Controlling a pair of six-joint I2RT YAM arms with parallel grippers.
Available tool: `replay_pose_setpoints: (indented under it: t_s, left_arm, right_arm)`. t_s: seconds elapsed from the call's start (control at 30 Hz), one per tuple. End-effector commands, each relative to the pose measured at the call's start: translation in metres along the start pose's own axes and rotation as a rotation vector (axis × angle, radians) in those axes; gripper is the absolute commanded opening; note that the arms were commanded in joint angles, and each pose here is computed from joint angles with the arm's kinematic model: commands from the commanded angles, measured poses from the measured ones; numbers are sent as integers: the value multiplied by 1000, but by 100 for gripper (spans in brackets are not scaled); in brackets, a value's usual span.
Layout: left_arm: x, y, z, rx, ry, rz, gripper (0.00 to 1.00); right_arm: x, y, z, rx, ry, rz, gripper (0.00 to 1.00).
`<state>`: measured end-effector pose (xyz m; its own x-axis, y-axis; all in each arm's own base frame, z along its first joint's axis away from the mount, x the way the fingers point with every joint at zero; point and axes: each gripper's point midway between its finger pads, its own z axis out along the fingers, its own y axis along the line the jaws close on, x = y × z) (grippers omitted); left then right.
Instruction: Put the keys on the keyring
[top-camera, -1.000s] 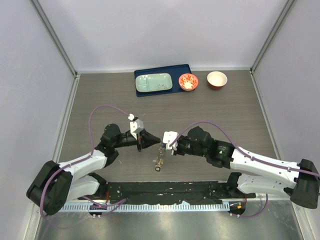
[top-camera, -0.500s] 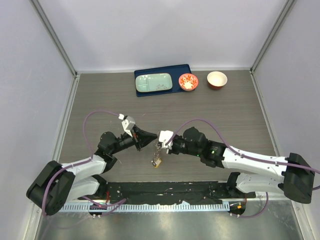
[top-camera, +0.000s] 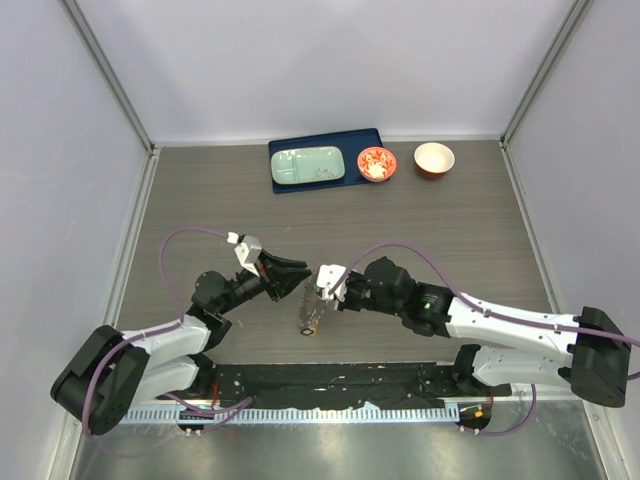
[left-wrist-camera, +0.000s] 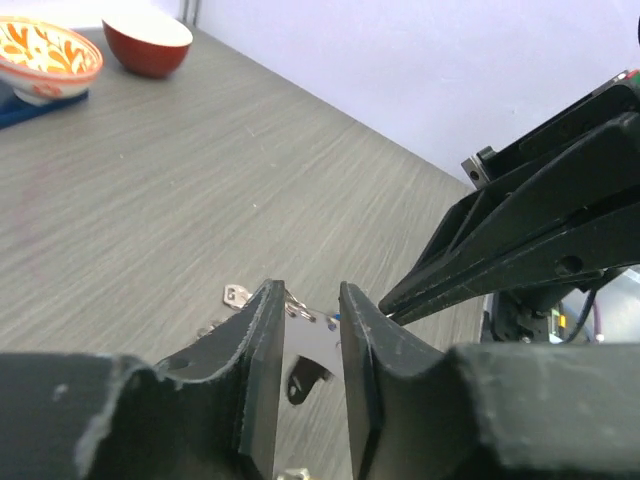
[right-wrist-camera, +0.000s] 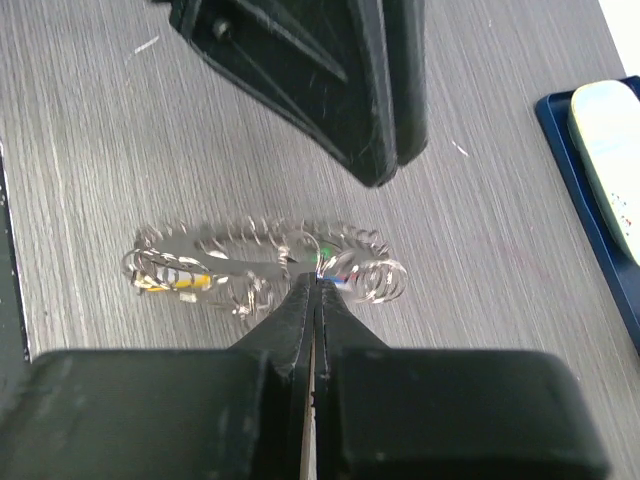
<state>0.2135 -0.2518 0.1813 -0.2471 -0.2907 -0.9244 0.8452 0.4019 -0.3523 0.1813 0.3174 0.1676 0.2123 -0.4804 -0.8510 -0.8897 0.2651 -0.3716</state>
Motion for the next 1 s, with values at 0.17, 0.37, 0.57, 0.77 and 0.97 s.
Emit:
replay_pose_setpoints:
  t_s: [0.17, 0.37, 0.57, 0.77, 0.97]
  left_arm:
    - [-19, -3, 6, 42, 12, 226, 45]
    - [-12, -12, 15, 162, 79, 310, 52]
    - [15, -27, 20, 389, 193, 329, 55]
    - [32, -30, 20, 538, 243, 377, 56]
    - [45, -28, 22, 642, 326, 370, 48]
  right_arm:
    - [-20, -14, -16, 13, 22, -63, 1]
    - [-26, -17, -19, 25, 5, -76, 1]
    - [-27, -17, -21, 27, 1, -79, 1]
    - [-28, -17, -22, 25, -3, -80, 1]
    - [-27, -15, -22, 16, -4, -78, 1]
